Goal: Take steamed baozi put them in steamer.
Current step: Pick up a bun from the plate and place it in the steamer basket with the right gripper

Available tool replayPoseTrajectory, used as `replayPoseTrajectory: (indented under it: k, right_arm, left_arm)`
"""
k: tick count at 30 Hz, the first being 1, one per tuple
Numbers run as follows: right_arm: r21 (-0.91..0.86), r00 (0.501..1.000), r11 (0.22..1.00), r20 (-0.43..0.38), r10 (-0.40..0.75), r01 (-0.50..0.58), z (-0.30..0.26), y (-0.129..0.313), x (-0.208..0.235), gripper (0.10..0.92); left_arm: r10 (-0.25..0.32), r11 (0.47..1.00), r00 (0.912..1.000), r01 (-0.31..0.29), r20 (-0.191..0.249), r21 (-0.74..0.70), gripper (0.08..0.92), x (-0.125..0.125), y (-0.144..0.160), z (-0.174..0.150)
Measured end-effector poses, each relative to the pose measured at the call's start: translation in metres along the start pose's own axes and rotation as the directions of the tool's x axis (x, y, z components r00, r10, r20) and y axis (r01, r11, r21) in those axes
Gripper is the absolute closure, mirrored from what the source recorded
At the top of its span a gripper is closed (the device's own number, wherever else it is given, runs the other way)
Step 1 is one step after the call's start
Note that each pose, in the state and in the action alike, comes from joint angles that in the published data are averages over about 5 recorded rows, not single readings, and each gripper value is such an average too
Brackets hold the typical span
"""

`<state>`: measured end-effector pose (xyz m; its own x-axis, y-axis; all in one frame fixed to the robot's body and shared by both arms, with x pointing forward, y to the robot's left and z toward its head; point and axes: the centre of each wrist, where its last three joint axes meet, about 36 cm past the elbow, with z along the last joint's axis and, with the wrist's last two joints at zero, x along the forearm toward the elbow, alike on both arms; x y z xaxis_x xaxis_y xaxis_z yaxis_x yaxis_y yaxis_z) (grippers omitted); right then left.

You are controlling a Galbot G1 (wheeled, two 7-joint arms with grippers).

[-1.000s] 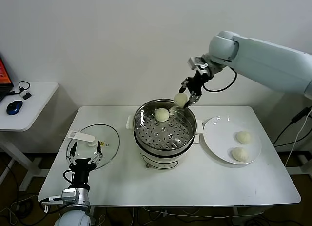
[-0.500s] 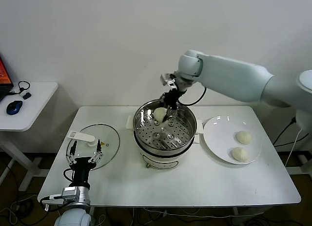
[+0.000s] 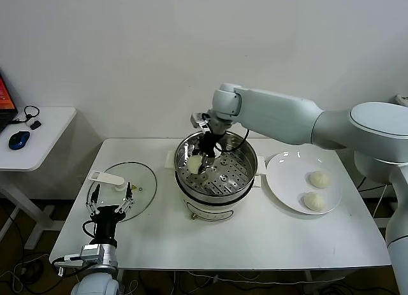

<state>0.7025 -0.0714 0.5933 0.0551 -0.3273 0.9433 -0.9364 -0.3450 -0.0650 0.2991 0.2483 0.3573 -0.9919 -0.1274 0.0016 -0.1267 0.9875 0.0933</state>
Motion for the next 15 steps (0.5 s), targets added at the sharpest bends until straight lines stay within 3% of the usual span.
replayPoseTrajectory:
  k: [11, 15]
  right_arm:
    - [0.009, 1.000, 1.000, 0.000, 0.002, -0.002, -0.002, -0.002, -0.011, 0.392]
    - [0.014, 1.000, 1.000, 0.004, 0.004, -0.004, -0.001, 0.000, -0.015, 0.336]
  left_arm:
    - [0.001, 1.000, 1.0000, -0.001, 0.001, 0.001, 0.177, -0.001, -0.001, 0.000]
    - [0.001, 1.000, 1.0000, -0.001, 0.001, 0.002, 0.177, 0.000, 0.000, 0.000]
